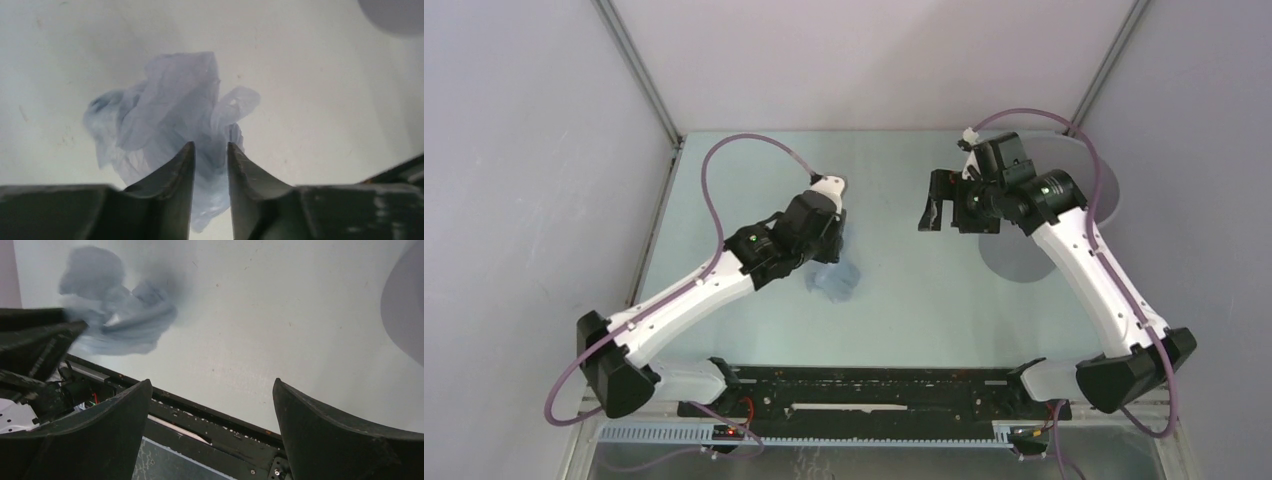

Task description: Put the trash bags into the trash bin

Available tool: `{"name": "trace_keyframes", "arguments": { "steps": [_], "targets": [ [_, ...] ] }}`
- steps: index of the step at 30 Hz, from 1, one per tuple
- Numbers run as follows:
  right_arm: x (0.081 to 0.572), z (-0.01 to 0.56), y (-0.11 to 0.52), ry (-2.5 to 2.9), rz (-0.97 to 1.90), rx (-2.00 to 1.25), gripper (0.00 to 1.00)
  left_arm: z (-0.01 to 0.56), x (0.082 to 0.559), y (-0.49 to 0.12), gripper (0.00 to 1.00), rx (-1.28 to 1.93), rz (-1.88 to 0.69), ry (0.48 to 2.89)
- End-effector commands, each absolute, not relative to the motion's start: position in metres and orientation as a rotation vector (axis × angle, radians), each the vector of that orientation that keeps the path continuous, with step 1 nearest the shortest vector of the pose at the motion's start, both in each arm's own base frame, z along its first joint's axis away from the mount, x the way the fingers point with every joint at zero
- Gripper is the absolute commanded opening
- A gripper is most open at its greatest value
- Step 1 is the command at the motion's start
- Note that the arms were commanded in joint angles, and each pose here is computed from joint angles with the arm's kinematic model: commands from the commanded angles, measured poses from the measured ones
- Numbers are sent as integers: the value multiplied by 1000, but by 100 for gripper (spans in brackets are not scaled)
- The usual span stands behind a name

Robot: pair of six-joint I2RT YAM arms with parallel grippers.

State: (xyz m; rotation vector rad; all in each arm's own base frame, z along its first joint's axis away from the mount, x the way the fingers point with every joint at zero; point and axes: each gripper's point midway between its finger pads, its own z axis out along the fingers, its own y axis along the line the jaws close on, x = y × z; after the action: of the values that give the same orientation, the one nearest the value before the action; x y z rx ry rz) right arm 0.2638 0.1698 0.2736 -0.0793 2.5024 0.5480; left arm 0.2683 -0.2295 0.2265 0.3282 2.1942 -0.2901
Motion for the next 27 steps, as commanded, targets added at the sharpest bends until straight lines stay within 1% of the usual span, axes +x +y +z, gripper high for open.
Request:
{"name": "trace_keyframes", "arguments": {
  "steps": [1, 3, 5, 6, 8, 12, 14, 16, 18, 20, 21, 24, 27],
  "targets": [
    [281, 288, 190, 2446, 637, -76, 100, 219, 243, -262, 45, 552, -490, 2252],
    [285, 284, 205, 2459, 654, -109, 100, 225, 240, -265, 56, 577, -536, 2211],
    [286, 280, 222, 2464, 664, -165, 100, 234, 238, -263, 63, 615, -571, 2169],
    [290, 275, 230, 2459, 671, -180, 100, 238, 238, -260, 68, 625, -572, 2155],
    [295, 261, 244, 2477, 704, -199, 100, 244, 237, -251, 75, 622, -594, 2143],
    [296, 239, 272, 2495, 772, -293, 99, 254, 242, -216, 79, 443, -632, 2112],
    [284, 228, 292, 2495, 858, -387, 99, 252, 245, -194, 80, 332, -636, 2115],
    [266, 210, 306, 2507, 911, -487, 99, 237, 245, -173, 83, 227, -630, 2167],
    [254, 185, 302, 2540, 818, -523, 99, 222, 245, -162, 87, 160, -654, 2223],
    [251, 164, 288, 2581, 714, -490, 100, 207, 247, -160, 94, 134, -679, 2282],
    [251, 157, 281, 2593, 663, -462, 100, 202, 249, -162, 95, 130, -690, 2308],
    [261, 142, 250, 2568, 398, -403, 100, 179, 256, -180, 99, 145, -783, 2401],
    [274, 144, 214, 2472, 162, -306, 100, 166, 266, -206, 100, 154, -930, 2461]
  ]
}}
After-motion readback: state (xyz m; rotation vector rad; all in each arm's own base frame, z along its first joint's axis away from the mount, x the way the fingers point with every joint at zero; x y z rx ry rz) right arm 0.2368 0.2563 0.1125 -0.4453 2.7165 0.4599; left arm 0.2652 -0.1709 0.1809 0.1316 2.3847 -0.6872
